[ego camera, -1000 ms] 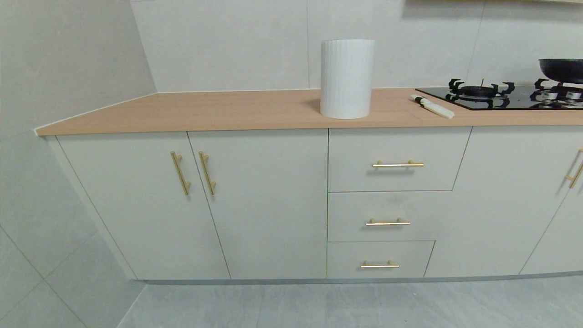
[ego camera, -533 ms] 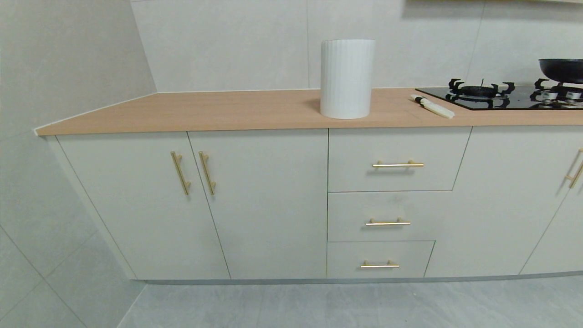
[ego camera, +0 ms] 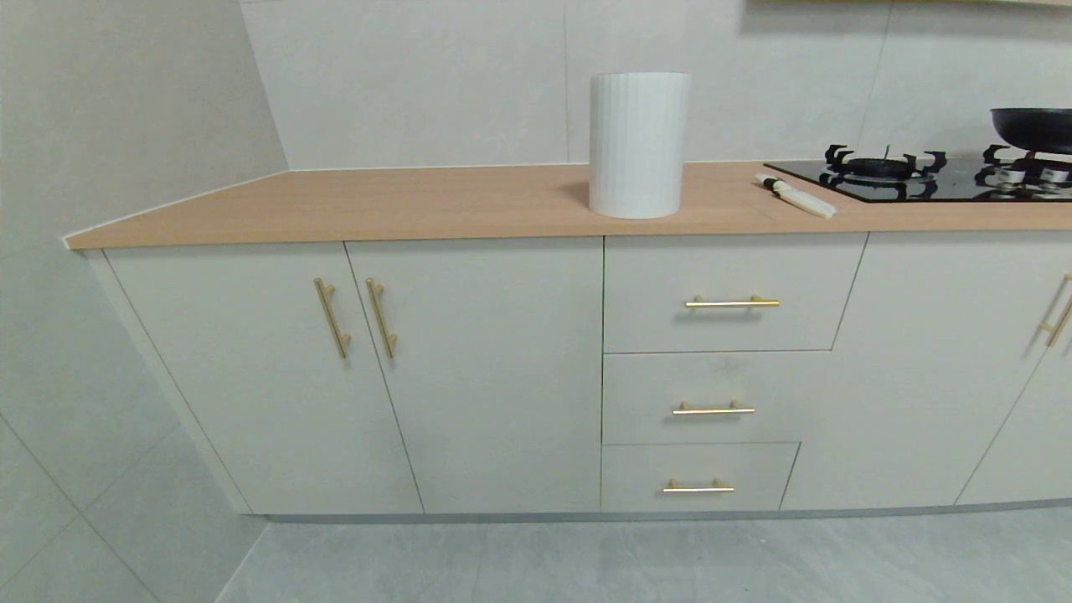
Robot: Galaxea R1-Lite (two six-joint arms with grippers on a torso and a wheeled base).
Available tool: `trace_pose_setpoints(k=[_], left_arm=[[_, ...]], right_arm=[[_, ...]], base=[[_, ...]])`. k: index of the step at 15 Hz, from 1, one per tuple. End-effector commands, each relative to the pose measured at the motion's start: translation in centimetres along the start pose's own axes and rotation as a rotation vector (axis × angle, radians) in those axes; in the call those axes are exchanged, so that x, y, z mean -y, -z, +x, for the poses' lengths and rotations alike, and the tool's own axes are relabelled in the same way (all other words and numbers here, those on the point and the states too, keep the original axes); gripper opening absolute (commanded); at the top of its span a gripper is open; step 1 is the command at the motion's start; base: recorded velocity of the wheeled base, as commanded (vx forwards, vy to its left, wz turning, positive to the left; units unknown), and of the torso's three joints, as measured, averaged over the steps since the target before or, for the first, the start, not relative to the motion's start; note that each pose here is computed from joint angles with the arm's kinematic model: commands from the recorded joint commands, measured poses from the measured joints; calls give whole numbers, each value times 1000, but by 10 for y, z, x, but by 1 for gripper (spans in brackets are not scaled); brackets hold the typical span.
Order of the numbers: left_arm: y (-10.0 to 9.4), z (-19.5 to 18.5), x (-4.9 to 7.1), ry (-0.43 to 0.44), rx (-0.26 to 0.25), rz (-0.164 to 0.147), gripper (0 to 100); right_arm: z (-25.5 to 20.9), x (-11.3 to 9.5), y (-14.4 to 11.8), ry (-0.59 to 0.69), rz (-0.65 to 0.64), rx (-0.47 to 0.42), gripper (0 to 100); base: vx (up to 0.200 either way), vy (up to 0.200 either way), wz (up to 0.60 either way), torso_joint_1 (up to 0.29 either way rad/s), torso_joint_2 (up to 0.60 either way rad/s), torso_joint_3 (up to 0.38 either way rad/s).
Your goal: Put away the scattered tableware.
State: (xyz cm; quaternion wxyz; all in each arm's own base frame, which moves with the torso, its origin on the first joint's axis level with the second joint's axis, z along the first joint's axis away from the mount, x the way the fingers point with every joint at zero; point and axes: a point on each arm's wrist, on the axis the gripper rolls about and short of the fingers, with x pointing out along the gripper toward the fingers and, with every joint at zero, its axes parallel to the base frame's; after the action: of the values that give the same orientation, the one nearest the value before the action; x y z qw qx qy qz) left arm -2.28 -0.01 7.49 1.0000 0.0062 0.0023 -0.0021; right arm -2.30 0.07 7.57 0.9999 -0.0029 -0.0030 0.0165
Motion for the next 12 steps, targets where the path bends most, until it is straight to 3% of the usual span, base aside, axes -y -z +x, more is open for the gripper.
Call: trace_pose_setpoints(k=[1, 4, 12], left_arm=[[0, 0, 0, 0, 0, 0, 100], [0, 0, 0, 2, -1, 3, 100], [0, 0, 0, 0, 0, 0, 100]], right_arm=[[0, 0, 0, -1, 0, -3, 100], [0, 0, 0, -2, 0, -3, 100], [0, 0, 0, -2, 0, -3, 100]], base=[[0, 0, 0, 0, 0, 0], [0, 0, 0, 0, 0, 0], [200, 0, 0, 2, 1, 2]])
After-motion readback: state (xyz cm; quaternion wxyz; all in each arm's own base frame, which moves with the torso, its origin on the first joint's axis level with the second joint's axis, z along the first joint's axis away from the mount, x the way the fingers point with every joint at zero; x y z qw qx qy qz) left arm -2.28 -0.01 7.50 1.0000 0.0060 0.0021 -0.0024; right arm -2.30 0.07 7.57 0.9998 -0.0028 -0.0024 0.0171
